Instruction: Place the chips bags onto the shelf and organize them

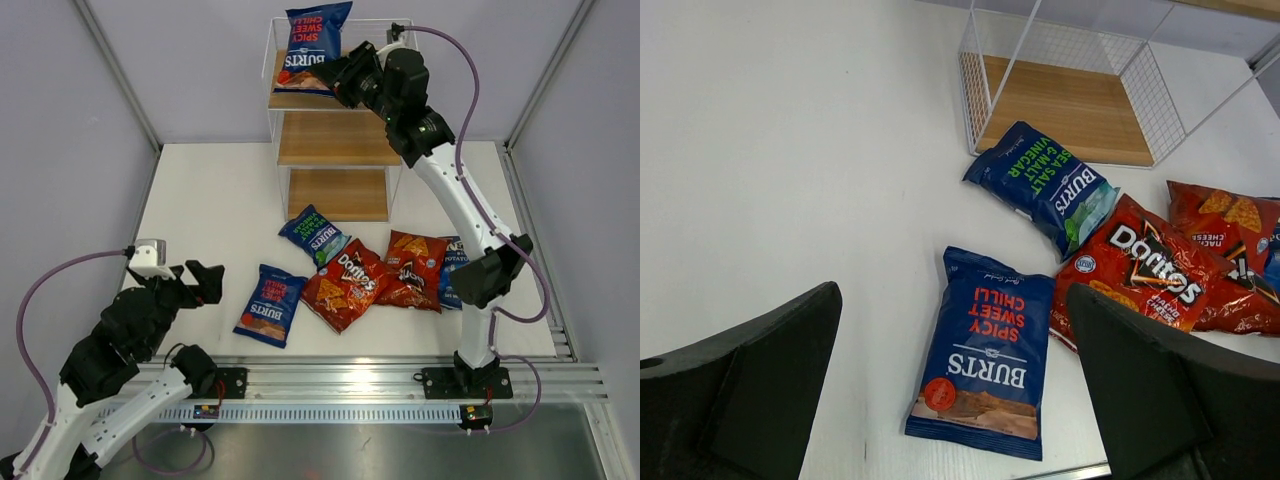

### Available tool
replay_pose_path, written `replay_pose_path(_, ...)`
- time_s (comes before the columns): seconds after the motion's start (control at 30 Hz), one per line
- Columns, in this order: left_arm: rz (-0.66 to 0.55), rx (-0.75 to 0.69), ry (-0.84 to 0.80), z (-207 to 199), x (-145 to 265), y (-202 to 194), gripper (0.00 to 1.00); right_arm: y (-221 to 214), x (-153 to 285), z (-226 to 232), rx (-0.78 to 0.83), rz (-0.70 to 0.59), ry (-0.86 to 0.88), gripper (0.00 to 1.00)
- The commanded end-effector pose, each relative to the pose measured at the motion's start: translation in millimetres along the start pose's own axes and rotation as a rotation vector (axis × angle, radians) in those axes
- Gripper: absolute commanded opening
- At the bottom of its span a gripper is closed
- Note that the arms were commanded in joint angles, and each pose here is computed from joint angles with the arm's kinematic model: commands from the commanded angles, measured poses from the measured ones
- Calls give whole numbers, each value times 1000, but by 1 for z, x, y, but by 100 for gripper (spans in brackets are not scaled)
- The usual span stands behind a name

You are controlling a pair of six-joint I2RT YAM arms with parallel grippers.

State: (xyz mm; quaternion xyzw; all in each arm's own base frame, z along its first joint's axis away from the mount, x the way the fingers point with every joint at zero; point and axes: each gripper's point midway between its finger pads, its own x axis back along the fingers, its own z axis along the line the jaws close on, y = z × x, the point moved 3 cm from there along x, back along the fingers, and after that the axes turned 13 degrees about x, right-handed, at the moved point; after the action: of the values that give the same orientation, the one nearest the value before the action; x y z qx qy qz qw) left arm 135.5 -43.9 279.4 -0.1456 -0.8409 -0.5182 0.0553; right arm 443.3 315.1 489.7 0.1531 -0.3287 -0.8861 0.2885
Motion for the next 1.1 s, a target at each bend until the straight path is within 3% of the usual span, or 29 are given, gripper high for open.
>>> replay_pose_path(0.0,-45,17,-49,-6,3,9,99,6,-12,-5,53,-14,-23,17)
replay_pose_path(0.27,-54,24,-52,-5,4,10,99,3,-12,-18,85,-11,-78,19)
replay_pose_path(0.37,-46,17,-51,-6,3,8,99,4,-9,-16,93,-11,-78,24)
replay_pose_path(0.4,-46,17,-51,-6,3,8,99,5,-9,-16,99,-13,-78,31)
replay_pose_path(0.6,-53,21,-54,-5,4,9,99,7,-12,-8,106,18,-55,29)
replay_pose_path(0.67,-54,23,-55,-5,5,9,99,8,-12,-7,101,30,-43,48)
replay_pose_path(0.83,-55,25,-54,-5,5,9,99,9,-12,-10,115,38,-46,51)
replay_pose_path(0.97,-55,25,-52,-5,5,10,99,14,-7,-10,182,41,-61,59)
replay_pose_path(1.03,-55,23,-52,-5,5,9,99,14,-3,-14,209,45,-91,64)
replay_pose_path(1.07,-57,24,-53,-4,5,9,99,13,-2,-19,235,53,-105,72)
